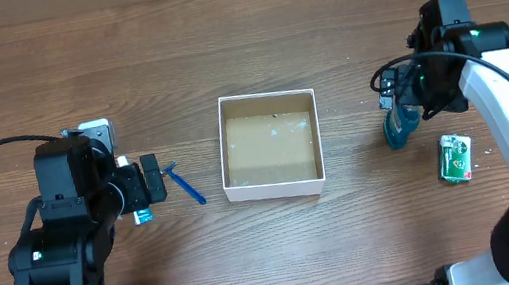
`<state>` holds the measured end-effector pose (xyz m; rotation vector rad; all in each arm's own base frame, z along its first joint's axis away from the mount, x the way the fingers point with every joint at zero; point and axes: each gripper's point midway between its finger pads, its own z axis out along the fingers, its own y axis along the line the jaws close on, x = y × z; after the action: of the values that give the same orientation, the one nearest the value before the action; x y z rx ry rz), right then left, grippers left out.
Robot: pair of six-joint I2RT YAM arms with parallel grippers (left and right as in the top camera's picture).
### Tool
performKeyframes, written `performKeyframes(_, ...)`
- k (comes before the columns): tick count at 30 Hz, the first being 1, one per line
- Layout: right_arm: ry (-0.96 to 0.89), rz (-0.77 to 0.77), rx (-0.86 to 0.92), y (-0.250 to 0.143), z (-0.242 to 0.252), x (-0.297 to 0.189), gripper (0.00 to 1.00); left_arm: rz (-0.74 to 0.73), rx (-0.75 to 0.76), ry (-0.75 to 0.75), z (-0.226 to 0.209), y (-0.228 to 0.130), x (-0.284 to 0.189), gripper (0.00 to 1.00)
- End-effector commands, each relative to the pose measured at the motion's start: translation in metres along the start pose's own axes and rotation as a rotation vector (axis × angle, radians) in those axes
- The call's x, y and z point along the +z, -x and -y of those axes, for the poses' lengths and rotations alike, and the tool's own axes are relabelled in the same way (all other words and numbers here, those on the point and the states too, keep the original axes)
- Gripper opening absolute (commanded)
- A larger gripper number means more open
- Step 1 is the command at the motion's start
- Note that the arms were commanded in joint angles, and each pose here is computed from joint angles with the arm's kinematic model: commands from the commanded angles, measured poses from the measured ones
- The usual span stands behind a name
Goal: Pack container
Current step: 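Reach the right gripper to the blue Listerine bottle and grasp it, then carry the bottle into the white box and release it upright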
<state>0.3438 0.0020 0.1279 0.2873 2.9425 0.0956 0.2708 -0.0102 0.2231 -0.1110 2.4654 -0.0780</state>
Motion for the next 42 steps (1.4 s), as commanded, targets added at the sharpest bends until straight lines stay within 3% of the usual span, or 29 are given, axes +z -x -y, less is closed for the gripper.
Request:
performKeyframes(1, 0.007, -0.022, -0.009, 0.004, -0.003, 0.008, 1.0, 0.025, -0.013, -0.015, 0.003, 0.009, -0.007, 1.0)
performKeyframes(4, 0.003, -0.043, -0.008, 0.002, -0.003, 0.015, 0.99, 0.025, -0.013, -0.014, 0.003, 0.009, -0.007, 1.0)
performKeyframes(8, 0.003, -0.043, -0.007, 0.002, -0.003, 0.015, 0.91, 0.025, -0.013, -0.014, 0.003, 0.009, -0.007, 1.0)
performKeyframes(19, 0.002, -0.051, -0.007, 0.001, -0.002, 0.015, 0.56, 0.025, -0.013, -0.014, 0.003, 0.009, -0.007, 1.0)
performKeyframes(27, 0.001, -0.051, -0.007, 0.0, -0.002, 0.015, 0.4, 0.026, -0.013, -0.012, 0.002, 0.009, -0.007, 1.0)
performKeyframes(31, 0.002, -0.05, -0.007, 0.001, -0.002, 0.015, 0.28, 0.026, -0.013, -0.011, 0.002, 0.009, -0.007, 1.0)
performKeyframes(34, 0.004, -0.038, -0.004, 0.004, -0.003, 0.013, 0.11, 0.026, -0.013, -0.011, 0.002, 0.009, -0.007, 1.0)
performKeyframes(36, 0.01, -0.016, 0.013, 0.01, -0.007, 0.006, 0.04, 0.026, -0.013, -0.011, 0.002, 0.009, -0.007, 1.0)
performKeyframes(42, 0.062, 0.133, -0.081, 0.032, -0.049, -0.073, 0.04, 0.025, -0.012, -0.012, 0.002, 0.009, -0.007, 1.0)
